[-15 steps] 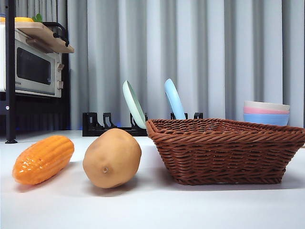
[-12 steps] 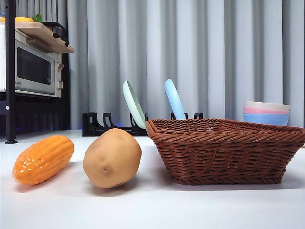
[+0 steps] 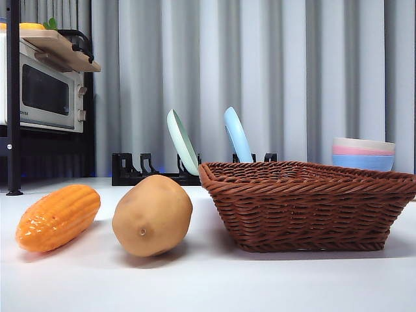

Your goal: Pick up the basket,pick up the corn from the table,pick up the potato from the table,pick up the cucumber from the table,put all items into the basket

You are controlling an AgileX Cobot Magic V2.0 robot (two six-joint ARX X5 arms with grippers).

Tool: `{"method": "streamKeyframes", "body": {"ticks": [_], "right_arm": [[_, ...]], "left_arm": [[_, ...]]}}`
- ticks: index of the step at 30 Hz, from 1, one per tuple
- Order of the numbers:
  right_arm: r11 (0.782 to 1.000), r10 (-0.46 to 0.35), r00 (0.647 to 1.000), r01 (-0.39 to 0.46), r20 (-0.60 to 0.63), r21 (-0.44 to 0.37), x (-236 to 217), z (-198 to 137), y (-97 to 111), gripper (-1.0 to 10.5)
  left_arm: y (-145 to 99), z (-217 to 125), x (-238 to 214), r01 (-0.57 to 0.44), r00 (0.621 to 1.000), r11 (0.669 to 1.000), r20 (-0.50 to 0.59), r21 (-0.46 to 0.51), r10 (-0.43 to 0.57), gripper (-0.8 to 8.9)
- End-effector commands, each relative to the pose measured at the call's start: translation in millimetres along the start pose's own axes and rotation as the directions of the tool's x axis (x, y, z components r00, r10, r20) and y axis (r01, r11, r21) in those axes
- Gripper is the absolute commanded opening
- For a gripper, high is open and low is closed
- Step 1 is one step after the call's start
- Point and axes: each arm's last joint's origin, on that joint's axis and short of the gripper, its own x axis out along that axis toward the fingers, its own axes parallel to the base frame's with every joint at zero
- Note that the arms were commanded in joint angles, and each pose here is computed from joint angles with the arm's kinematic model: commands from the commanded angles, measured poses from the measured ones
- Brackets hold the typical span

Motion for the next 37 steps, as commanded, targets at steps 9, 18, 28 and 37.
{"method": "streamKeyframes", "body": {"ticks": [9,18,28,37], "right_arm": [[0.982,-0.052,0.993,0.032,-0.108,-0.185,21,62,34,-0.1],[0.961,-0.013,0.909,-0.103,-0.417,-0.255,58,98,56,-0.1],[0.941,0.048,0.794,-0.239,-0.606,-0.24,90,100,57,2.7],[0.95,0.019,0.753,-0.219,-0.658,-0.223,118,86,45,3.5]], "left_arm": [[-25,67,5,-0.011,0.997,0.984,-0.079,0.177,0.026,-0.08],[-33,98,35,0.022,0.957,0.982,-0.288,0.188,0.034,-0.08],[-30,95,66,0.107,0.884,0.988,-0.465,0.112,-0.043,1.57],[-29,95,67,0.103,0.887,0.988,-0.46,0.112,-0.04,3.79]]}}
